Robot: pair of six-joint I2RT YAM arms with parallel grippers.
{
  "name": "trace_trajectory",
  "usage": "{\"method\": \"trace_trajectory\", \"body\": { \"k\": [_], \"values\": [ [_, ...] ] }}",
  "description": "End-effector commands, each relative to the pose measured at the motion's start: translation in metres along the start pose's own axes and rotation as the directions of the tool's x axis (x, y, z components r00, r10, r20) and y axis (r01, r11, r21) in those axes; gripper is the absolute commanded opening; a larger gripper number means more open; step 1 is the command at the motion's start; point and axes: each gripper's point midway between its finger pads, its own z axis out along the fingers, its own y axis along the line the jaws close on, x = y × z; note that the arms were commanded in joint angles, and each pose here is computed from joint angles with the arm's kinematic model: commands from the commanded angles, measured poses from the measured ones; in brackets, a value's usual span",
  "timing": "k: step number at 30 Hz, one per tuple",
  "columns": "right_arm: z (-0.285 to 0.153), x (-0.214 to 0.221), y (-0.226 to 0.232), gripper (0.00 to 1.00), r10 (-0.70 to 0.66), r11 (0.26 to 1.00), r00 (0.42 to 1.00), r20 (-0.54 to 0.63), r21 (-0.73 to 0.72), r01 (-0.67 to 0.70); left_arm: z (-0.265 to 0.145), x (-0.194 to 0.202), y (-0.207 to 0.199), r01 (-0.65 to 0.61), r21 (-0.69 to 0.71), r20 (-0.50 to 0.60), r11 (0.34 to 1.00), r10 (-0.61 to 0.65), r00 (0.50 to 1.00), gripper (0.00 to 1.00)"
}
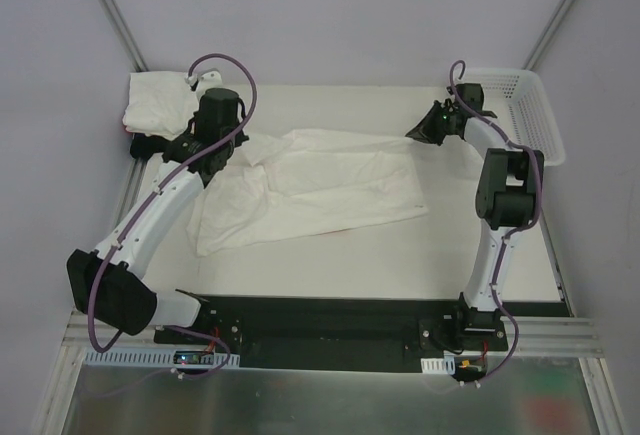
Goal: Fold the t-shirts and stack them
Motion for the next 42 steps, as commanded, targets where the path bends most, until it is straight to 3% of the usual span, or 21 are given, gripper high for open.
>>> {"method": "trace_trajectory", "body": {
  "k": [1,22,36,42],
  "values": [
    [-0.034,-0.016,0.027,0.01,-0.063,0.997,0.995,0.083,-0.046,0.067,-0.022,-0.006,-0.001,0.026,0.011,0.036,1.000,-0.026,0.999,0.00],
    [-0.060,0.024,0.022,0.01,-0.055,0.998,0.998,0.039,-0.030,0.056,-0.083,0.013,0.003,0.044,0.078,-0.007,0.996,-0.044,0.999,0.00],
    [-0.071,0.051,0.014,0.01,-0.052,0.998,0.999,-0.002,0.017,0.052,-0.082,0.070,0.011,0.056,0.066,-0.173,0.996,-0.043,0.984,0.00],
    [-0.070,0.056,0.004,0.01,-0.055,0.996,0.998,-0.023,0.062,0.057,-0.092,0.073,0.021,0.050,0.042,-0.198,0.998,-0.041,0.979,0.00]
  ]
}}
